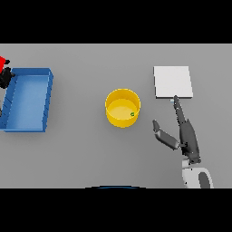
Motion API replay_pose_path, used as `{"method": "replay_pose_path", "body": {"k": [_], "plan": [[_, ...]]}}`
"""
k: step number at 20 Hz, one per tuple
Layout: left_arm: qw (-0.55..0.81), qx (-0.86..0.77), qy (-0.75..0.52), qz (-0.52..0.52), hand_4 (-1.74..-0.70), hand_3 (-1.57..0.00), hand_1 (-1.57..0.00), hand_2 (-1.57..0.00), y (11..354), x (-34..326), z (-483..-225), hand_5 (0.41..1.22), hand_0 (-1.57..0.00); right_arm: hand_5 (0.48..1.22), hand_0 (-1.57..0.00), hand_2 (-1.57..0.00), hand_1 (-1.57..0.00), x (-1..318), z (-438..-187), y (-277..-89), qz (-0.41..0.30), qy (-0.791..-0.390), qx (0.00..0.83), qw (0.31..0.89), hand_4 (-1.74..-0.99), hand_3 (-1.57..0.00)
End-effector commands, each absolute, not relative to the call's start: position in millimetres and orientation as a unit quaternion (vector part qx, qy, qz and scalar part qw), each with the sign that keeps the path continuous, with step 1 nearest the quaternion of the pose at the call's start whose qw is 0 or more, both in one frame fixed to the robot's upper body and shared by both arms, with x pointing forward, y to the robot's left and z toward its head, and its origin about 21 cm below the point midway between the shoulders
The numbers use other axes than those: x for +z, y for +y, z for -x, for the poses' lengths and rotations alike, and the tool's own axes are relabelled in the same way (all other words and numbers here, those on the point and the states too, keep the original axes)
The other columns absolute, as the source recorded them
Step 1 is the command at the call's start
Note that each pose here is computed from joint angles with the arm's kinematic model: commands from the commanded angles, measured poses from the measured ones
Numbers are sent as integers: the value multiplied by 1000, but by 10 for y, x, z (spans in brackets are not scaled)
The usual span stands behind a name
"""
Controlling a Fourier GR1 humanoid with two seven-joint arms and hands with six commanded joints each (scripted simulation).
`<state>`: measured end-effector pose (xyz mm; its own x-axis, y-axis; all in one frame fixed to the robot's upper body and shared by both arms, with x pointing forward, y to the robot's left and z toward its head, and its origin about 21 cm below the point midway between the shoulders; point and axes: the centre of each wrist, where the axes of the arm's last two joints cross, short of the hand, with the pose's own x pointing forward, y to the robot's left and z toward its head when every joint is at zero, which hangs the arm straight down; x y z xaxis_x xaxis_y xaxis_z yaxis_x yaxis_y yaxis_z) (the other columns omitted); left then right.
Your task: Pick up the red beaker and tilt it to pour out 1 green nut into yellow bowl. Pick up the yellow bowl and place it on the metallic measuring scale.
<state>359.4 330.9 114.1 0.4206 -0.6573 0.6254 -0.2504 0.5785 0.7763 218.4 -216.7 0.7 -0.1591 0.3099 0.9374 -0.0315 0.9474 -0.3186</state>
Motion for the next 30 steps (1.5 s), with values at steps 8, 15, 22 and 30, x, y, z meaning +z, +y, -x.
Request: {"method": "replay_pose_path", "body": {"k": [8,15,22,30], "plan": [[736,-158,-485,-445,-1530,-1503,-1571,-1571,3327,953,-3476,865,-1571,664,1,1,1,-10,-2197,-2214,91,-752,133,639,-1197,1],[777,-261,-447,-357,-878,-369,-386,-392,3342,1114,-3338,710,-477,667,1,1,1,-28,-2117,-2213,96,-748,136,643,-1184,1],[773,-247,-468,-350,-785,-77,-80,-81,3344,1120,-3403,674,-99,660,1,1,1,-1,-2113,-2127,100,-741,142,648,-1192,1],[769,-233,-490,-337,-781,-12,-13,-13,3351,1093,-3409,700,-16,709,1,1,1,203,-2379,-2133,96,-745,279,599,-1221,1]]}}
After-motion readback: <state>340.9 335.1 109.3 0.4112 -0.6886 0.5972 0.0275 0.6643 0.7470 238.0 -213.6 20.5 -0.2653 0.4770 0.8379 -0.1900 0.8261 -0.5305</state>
